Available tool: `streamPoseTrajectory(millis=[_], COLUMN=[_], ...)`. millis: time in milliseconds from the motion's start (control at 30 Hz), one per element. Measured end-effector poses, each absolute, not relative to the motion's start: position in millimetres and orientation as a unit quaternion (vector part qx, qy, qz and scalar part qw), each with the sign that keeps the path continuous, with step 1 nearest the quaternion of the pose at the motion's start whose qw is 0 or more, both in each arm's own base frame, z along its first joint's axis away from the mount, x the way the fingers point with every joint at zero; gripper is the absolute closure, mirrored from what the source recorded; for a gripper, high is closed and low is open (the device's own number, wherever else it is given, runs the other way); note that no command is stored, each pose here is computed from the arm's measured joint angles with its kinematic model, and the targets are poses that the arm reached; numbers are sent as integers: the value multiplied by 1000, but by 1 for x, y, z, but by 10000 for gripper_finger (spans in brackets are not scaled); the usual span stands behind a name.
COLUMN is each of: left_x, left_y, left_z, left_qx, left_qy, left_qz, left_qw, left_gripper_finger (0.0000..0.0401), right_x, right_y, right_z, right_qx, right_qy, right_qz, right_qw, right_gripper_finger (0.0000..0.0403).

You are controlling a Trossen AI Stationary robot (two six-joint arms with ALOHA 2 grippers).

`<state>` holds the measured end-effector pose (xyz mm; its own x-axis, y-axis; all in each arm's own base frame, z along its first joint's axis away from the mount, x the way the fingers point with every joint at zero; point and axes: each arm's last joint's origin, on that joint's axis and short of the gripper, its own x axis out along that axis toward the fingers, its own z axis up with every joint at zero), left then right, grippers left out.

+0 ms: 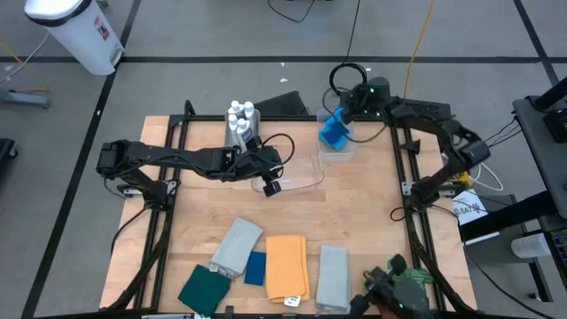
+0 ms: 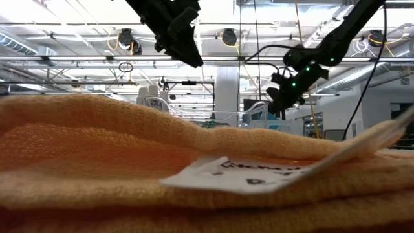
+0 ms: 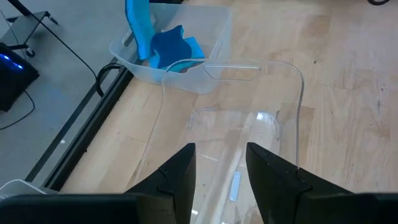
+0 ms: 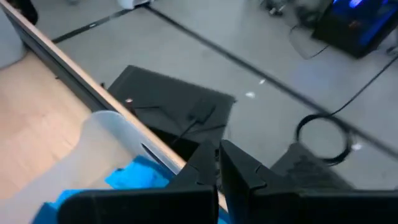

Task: Pick & Place Kitchen Items
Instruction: Put the blue sponge into the white bin

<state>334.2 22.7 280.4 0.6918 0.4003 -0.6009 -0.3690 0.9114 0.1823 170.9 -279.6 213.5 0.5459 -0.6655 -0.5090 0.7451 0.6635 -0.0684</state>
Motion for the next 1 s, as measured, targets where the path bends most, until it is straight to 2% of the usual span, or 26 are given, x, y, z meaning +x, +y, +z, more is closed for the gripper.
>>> streamPoseTrajectory(millis=[167, 433, 700, 767, 900, 1000], left_x=[334, 334, 334, 334, 334, 334], left_y=[23, 23, 22, 22, 22, 22], left_z=[280, 280, 280, 280, 280, 280], left_qx=[29, 23, 18, 17, 15, 14], left_qy=[334, 332, 332, 332, 332, 332], left_qz=[207, 209, 207, 202, 201, 202], left_qw=[919, 920, 920, 921, 921, 921], left_gripper_finger=[256, 256, 256, 256, 256, 256], right_x=[178, 181, 190, 194, 195, 189], right_y=[-281, -242, -206, -204, -217, -234], right_z=[214, 234, 247, 252, 261, 258], right_qx=[121, 166, 149, 106, 30, 26], right_qy=[300, 342, 383, 380, 351, 338], right_qz=[-377, -325, -272, -289, -398, -435], right_qw=[868, 866, 870, 872, 847, 834], right_gripper_finger=[403, 403, 403, 403, 403, 403])
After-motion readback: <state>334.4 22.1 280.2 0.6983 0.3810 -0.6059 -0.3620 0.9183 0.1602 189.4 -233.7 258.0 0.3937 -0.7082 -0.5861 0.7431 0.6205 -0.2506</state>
